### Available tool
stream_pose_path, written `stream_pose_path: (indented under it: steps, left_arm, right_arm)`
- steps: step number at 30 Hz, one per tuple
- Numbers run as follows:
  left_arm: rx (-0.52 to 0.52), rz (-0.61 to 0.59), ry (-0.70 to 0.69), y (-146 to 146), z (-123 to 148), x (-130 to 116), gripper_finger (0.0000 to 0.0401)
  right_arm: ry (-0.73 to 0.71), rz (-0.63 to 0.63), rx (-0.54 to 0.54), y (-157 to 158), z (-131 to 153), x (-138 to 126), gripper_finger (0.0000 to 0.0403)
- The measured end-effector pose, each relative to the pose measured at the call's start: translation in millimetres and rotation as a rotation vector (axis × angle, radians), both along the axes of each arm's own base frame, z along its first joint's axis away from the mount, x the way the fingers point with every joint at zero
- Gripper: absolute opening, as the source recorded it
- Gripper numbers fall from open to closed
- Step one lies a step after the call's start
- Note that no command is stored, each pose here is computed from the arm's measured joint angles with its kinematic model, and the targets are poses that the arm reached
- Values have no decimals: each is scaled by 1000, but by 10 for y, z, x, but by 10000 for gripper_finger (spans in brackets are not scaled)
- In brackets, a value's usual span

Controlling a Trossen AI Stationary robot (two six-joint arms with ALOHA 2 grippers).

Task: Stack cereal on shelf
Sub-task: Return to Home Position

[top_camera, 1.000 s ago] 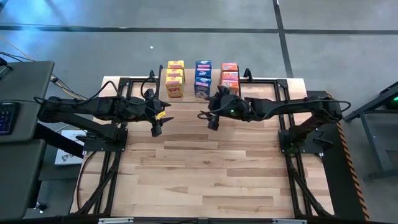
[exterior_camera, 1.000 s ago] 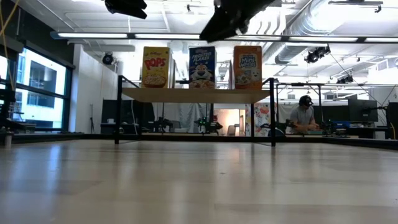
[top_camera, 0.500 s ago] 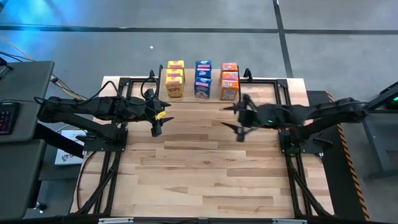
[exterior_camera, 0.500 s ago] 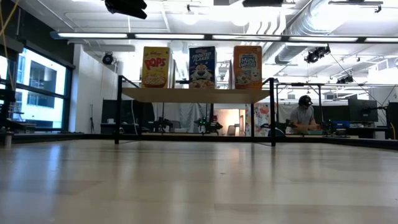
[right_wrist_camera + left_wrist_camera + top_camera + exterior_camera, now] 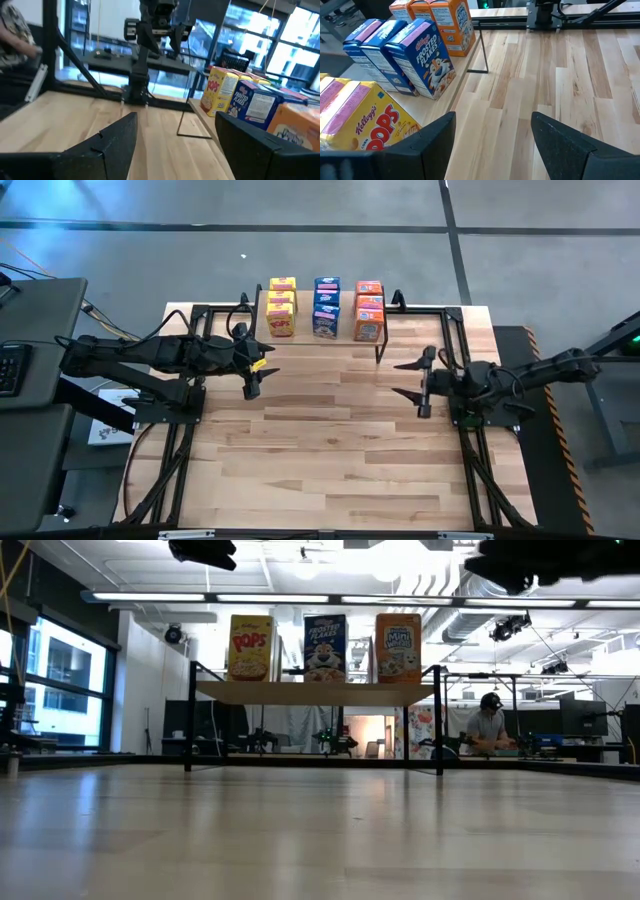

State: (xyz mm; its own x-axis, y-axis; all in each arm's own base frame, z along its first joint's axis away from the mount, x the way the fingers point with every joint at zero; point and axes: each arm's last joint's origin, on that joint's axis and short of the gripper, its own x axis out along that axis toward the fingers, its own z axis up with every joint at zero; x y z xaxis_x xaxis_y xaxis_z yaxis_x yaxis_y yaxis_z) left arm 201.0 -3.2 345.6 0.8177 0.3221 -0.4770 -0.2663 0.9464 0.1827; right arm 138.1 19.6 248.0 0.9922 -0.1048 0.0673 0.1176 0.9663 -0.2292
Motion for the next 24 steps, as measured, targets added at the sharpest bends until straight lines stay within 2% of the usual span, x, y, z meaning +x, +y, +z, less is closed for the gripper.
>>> stream_pose_path:
  steps: [7,14,24]
  left_arm:
    - [0,0,0,0,0,0,250]
    - [0,0,0,1,0,0,250]
    - [0,0,0,1,0,0,250]
  right_arm:
    - [-81,2,18,-40,-353,-194,260]
    - [-102,-3,42,-57,-577,-267,260]
    - [53,-78,197,-78,-805,-260,260]
